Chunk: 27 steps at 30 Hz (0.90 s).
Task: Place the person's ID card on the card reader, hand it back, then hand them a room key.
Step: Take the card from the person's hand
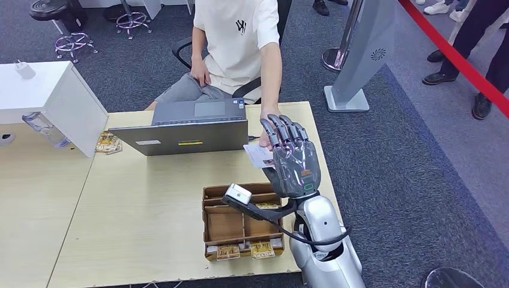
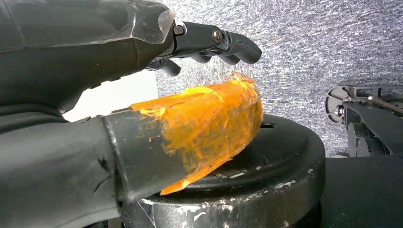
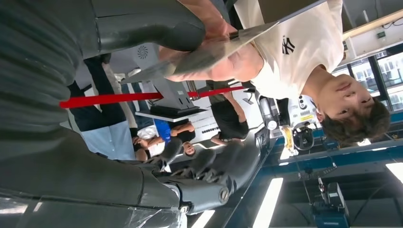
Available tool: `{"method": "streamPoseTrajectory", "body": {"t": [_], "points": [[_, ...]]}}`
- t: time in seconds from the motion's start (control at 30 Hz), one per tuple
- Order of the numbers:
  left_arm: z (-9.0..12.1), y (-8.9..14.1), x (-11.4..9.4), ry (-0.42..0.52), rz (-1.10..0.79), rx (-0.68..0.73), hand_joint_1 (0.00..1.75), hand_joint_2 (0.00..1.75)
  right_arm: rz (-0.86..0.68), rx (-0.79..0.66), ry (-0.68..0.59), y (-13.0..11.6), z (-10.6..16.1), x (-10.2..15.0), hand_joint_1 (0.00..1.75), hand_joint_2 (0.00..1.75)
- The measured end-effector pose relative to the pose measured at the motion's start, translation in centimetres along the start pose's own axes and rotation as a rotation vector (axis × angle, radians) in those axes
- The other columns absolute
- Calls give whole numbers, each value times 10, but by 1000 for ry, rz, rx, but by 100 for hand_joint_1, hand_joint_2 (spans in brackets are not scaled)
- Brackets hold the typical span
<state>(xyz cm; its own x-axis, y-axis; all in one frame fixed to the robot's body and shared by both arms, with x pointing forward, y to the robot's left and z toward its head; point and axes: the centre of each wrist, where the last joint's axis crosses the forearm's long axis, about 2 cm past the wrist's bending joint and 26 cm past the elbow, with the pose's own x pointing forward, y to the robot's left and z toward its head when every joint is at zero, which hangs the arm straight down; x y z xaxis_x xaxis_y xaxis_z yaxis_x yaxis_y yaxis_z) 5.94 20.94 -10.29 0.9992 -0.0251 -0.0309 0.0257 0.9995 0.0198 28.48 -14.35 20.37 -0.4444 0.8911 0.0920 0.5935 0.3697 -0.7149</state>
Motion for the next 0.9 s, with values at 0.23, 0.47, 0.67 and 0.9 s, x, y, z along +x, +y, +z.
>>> {"method": "streamPoseTrajectory", "body": {"t": [0.23,0.47,0.67,0.9], "points": [[0,0,0,2,0,0,0,0,0,5,2,1,1,0,175,175],[0,0,0,3,0,1,0,0,-15,3,9,1,2,-1,175,175],[0,0,0,3,1,3,0,0,-80,1,27,4,5,-2,175,175],[0,0,0,4,4,10,0,0,-431,63,92,3,13,-1,175,175]]}}
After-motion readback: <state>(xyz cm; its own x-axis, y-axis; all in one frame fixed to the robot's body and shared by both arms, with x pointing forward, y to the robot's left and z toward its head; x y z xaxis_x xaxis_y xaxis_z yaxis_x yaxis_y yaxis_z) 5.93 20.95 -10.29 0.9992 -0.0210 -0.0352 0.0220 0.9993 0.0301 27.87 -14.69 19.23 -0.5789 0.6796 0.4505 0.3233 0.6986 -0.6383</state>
